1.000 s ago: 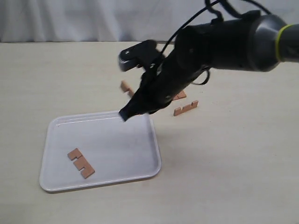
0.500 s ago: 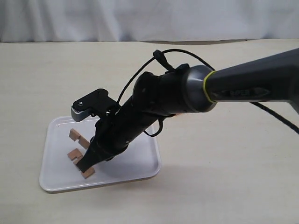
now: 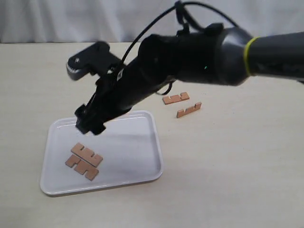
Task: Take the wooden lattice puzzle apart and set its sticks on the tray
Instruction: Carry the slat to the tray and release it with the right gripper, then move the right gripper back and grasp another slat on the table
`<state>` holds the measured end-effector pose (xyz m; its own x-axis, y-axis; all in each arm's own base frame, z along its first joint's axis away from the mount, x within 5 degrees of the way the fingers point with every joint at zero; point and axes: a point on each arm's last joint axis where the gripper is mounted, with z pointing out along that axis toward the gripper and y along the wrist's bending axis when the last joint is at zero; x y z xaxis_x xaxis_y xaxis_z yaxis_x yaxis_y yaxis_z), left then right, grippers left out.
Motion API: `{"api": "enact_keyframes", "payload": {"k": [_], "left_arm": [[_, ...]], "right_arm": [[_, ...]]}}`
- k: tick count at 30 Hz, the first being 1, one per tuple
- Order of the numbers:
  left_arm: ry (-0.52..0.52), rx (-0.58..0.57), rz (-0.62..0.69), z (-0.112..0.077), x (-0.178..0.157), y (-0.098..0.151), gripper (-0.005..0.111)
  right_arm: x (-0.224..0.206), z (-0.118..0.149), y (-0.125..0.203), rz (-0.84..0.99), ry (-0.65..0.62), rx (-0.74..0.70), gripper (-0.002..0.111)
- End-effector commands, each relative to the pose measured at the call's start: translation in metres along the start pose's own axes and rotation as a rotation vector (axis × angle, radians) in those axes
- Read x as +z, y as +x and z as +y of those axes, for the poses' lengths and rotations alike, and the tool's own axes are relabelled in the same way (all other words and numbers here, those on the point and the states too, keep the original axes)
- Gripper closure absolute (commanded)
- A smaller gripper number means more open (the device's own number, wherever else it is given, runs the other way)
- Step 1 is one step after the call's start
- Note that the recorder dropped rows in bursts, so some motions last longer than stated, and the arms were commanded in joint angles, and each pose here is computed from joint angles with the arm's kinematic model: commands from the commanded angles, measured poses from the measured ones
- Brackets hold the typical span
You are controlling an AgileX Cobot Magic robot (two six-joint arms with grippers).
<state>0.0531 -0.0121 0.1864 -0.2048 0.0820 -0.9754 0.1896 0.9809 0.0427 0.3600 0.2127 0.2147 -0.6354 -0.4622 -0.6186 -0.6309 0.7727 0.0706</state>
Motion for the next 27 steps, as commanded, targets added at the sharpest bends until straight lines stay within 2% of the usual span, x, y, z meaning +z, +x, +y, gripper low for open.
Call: {"api": "enact_keyframes", "payload": {"k": [1, 5, 11, 13, 16, 18, 27], "left_arm": [[-0.012, 0.001, -0.008, 0.001, 0.0, 0.0, 0.107], [-0.012, 0.001, -0.008, 0.001, 0.0, 0.0, 0.107], [-0.012, 0.001, -0.008, 0.001, 0.0, 0.0, 0.107], [-0.012, 0.001, -0.008, 0.001, 0.0, 0.0, 0.107], [-0.012, 0.001, -0.008, 0.001, 0.0, 0.0, 0.107], [-0.012, 0.001, -0.008, 0.001, 0.0, 0.0, 0.107], [-0.012, 0.001, -0.008, 0.001, 0.0, 0.0, 0.107]], "right_arm": [[-0.04, -0.038, -0.009, -0.026, 0.208, 0.093, 0.025], [-0.052, -0.088, 0.014, 0.106, 0.348, 0.236, 0.025], [-0.04, -0.144, 0.058, 0.296, 0.397, 0.422, 0.025], [-0.031, -0.152, 0.069, 0.335, 0.396, 0.45, 0.022], [-0.016, -0.157, 0.078, 0.369, 0.394, 0.448, 0.009], [-0.009, -0.159, 0.081, 0.368, 0.393, 0.437, 0.004], [0.006, -0.176, 0.09, 0.326, 0.404, 0.463, 0.004]]}}
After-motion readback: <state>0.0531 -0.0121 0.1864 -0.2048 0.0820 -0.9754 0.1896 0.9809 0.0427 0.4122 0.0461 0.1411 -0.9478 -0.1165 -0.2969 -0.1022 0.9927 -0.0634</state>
